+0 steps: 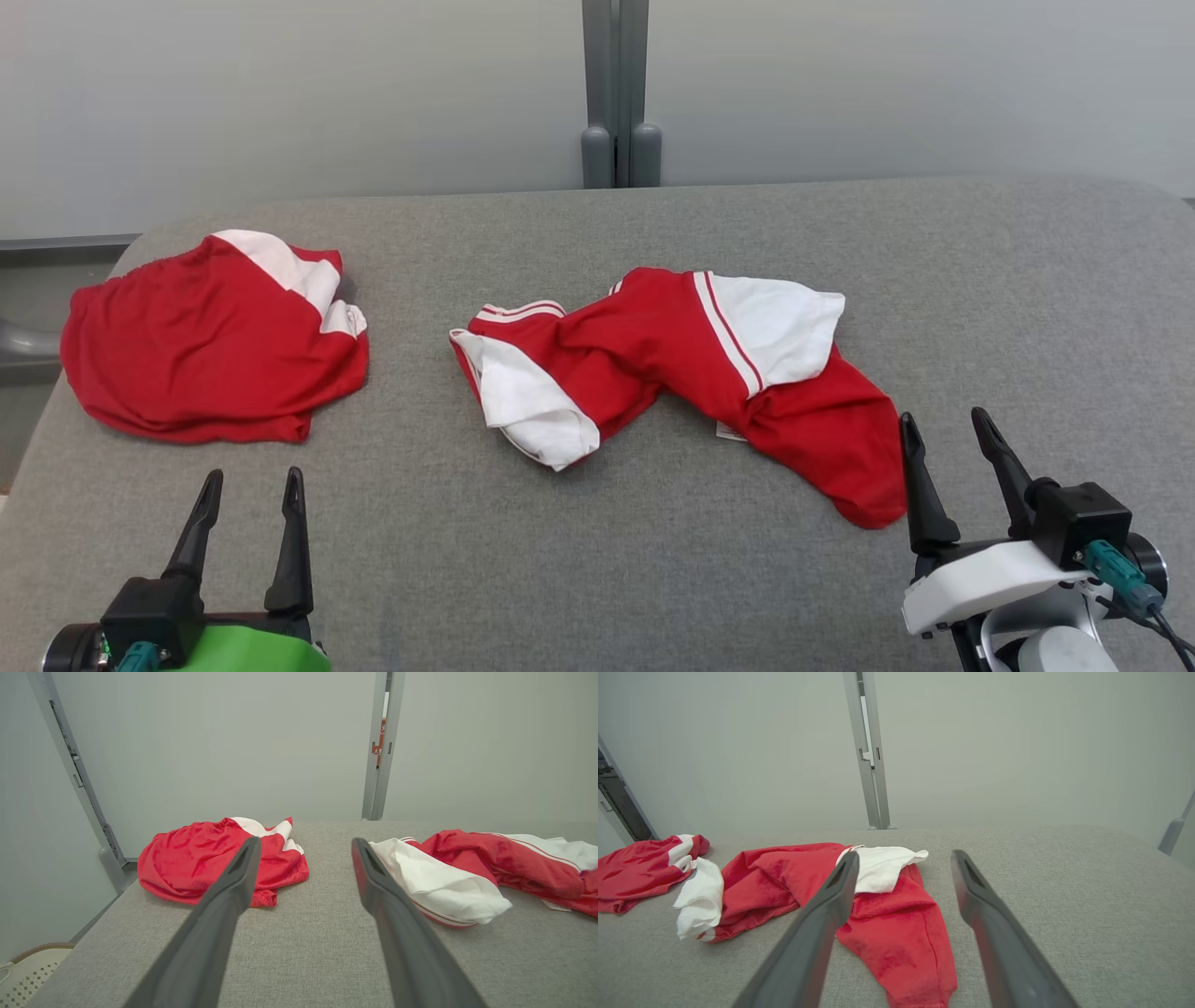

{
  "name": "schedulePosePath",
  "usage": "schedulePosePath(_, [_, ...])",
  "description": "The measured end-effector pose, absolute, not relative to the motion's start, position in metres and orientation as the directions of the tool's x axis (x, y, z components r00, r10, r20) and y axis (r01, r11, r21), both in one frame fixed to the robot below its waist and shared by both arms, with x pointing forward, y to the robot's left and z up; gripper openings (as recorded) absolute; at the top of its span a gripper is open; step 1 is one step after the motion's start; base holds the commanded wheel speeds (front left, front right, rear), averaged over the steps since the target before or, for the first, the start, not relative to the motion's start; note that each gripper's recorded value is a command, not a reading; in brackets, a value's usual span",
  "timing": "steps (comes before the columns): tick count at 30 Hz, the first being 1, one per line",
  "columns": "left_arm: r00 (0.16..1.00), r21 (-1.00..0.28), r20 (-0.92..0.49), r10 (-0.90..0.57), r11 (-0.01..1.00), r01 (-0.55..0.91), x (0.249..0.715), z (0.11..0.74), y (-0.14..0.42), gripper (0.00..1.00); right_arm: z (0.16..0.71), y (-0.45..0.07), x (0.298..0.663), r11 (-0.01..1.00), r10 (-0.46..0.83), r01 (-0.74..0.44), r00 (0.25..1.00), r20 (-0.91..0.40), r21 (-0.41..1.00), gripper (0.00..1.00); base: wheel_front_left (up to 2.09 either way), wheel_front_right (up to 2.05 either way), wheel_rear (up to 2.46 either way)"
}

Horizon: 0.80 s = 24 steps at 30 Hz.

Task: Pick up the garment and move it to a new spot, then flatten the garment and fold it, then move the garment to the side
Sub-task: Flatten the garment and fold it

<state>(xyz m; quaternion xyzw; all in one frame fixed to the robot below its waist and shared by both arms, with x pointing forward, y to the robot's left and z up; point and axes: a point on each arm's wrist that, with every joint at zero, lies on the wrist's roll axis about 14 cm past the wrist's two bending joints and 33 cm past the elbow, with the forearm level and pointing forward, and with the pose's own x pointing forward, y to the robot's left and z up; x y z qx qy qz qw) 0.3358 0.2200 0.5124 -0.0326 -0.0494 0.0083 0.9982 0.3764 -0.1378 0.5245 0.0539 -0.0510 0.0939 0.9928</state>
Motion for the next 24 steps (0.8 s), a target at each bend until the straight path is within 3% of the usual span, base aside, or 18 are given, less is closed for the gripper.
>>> schedulePosePath(24, [0.996, -0.074, 0.092, 0.010, 0.997, -0.003, 0.3336, 0.5096, 0.2199, 1.00, 0.5216, -0.1378, 0.3711, 0.977, 0.184, -0.192, 0.979, 0.087, 0.089, 1.00, 0.00, 0.00, 0.00])
